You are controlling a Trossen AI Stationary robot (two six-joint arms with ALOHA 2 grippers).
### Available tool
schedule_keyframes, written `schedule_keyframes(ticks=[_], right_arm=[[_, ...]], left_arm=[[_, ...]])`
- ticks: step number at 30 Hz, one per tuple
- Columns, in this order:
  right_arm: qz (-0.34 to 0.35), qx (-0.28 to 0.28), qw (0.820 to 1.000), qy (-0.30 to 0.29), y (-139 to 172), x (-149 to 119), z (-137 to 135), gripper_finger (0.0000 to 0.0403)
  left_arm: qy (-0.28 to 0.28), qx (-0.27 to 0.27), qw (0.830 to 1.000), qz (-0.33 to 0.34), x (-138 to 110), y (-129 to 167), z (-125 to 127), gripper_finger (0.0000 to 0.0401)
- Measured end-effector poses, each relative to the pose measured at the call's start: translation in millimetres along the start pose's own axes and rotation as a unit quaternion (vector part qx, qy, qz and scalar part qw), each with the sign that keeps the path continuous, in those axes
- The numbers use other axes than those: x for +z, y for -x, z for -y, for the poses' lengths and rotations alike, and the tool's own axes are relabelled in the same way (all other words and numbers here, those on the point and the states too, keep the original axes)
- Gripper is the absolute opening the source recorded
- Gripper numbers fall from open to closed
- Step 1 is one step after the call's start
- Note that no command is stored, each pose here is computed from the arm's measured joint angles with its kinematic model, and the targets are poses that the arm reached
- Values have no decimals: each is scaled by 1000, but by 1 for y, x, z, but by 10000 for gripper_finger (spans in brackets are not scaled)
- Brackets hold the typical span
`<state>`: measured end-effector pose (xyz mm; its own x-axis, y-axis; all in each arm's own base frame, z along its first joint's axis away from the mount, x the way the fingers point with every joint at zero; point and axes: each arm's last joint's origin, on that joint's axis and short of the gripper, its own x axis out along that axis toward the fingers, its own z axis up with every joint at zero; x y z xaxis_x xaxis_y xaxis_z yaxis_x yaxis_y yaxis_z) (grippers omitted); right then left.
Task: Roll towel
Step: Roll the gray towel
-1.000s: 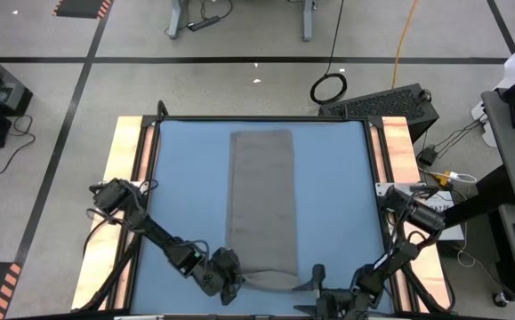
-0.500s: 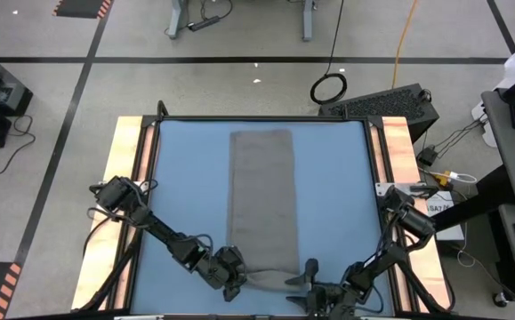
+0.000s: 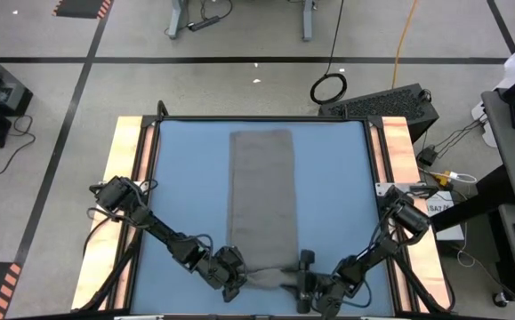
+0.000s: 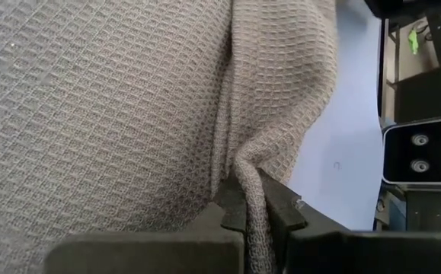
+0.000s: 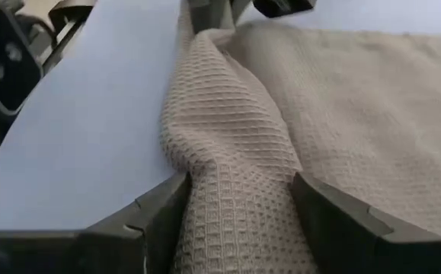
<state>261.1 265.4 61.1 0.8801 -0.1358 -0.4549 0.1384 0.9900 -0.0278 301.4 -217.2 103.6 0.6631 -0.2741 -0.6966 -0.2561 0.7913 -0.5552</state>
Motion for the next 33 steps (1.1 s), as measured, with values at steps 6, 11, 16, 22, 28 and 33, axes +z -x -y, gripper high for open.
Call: schedule_keyframes(ticks=[6, 11, 16, 22, 28, 33], right_arm=[[-16, 1, 999, -34, -2, -1, 2, 185], [-16, -2, 998, -67, -2, -1, 3, 106], [-15, 0, 995, -103, -2, -1, 3, 25], [-15, 14, 988, -150, -2, 1, 1, 21], [-20, 28, 981, -191, -4, 10, 3, 19], [-31, 48, 968, -243, -5, 23, 8, 5]], left_arm=[[-25, 8, 1000, 12, -1, 0, 0, 12], [-40, 15, 999, 23, 0, 2, 1, 53], [-78, 16, 997, 26, 5, 13, 5, 135], [-90, 43, 995, 9, 11, 42, 9, 220], [-166, 41, 982, 76, 3, 66, 30, 241], [-246, 25, 954, 171, -23, 66, 54, 242]])
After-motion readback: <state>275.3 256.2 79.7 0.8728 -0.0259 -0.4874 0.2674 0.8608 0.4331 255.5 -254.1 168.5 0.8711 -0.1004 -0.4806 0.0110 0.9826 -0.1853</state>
